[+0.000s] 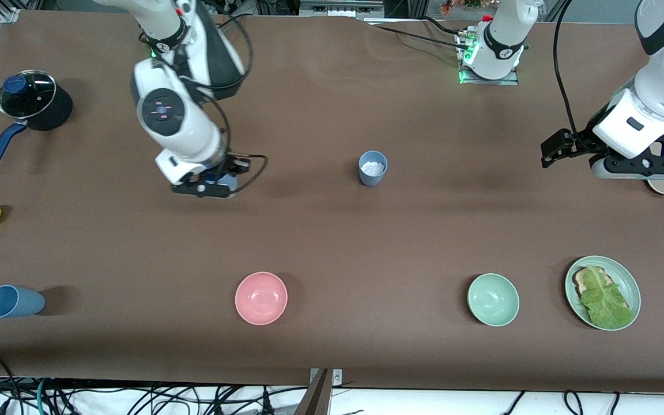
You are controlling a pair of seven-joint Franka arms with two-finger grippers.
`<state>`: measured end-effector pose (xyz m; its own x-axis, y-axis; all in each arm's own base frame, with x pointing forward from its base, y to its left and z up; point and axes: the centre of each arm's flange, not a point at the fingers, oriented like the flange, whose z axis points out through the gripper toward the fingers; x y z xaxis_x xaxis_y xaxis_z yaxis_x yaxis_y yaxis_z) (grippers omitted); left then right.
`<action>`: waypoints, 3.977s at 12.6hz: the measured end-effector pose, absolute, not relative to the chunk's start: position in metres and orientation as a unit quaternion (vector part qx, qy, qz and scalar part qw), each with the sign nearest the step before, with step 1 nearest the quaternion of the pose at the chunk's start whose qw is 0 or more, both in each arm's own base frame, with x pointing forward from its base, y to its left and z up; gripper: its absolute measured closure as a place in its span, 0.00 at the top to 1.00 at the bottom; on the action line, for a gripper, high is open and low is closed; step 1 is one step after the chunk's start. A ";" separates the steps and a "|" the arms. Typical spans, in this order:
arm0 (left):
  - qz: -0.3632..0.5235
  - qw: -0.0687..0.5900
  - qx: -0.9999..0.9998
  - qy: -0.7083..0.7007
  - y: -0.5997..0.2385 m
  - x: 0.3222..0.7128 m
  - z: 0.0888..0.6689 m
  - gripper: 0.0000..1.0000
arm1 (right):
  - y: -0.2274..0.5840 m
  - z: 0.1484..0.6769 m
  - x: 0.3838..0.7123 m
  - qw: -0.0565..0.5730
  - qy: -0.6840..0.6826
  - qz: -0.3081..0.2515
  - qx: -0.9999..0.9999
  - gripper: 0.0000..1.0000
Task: Stack blue cups with both arms
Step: 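Lower the held cup into the standing blue cup with the right gripper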
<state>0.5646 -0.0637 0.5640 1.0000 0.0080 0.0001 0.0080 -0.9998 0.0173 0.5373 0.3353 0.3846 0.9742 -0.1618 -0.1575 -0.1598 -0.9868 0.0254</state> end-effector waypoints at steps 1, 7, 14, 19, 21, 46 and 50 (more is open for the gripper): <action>0.000 0.009 1.000 0.004 -0.064 0.565 0.564 1.00 | 0.374 0.386 0.537 0.014 -0.100 -0.088 0.991 0.05; -0.001 0.009 1.000 0.004 -0.063 0.565 0.564 1.00 | 0.506 0.413 0.515 -0.007 -0.168 -0.077 0.983 0.05; -0.001 0.009 1.000 0.005 -0.062 0.565 0.564 1.00 | 0.589 0.437 0.475 -0.088 -0.191 -0.026 0.977 0.05; -0.005 0.008 1.000 0.006 -0.061 0.564 0.563 1.00 | 0.614 0.399 0.459 -0.086 -0.205 -0.028 0.975 0.05; -0.005 0.008 1.000 0.006 -0.061 0.564 0.563 1.00 | 0.622 0.385 0.457 -0.088 -0.210 -0.022 0.973 0.05; -0.010 0.007 1.000 0.007 -0.060 0.563 0.562 1.00 | 0.630 0.355 0.451 -0.073 -0.211 -0.024 0.974 0.47; -0.014 0.007 1.000 0.010 -0.057 0.562 0.562 1.00 | 0.626 0.361 0.455 -0.070 -0.214 -0.022 0.974 0.73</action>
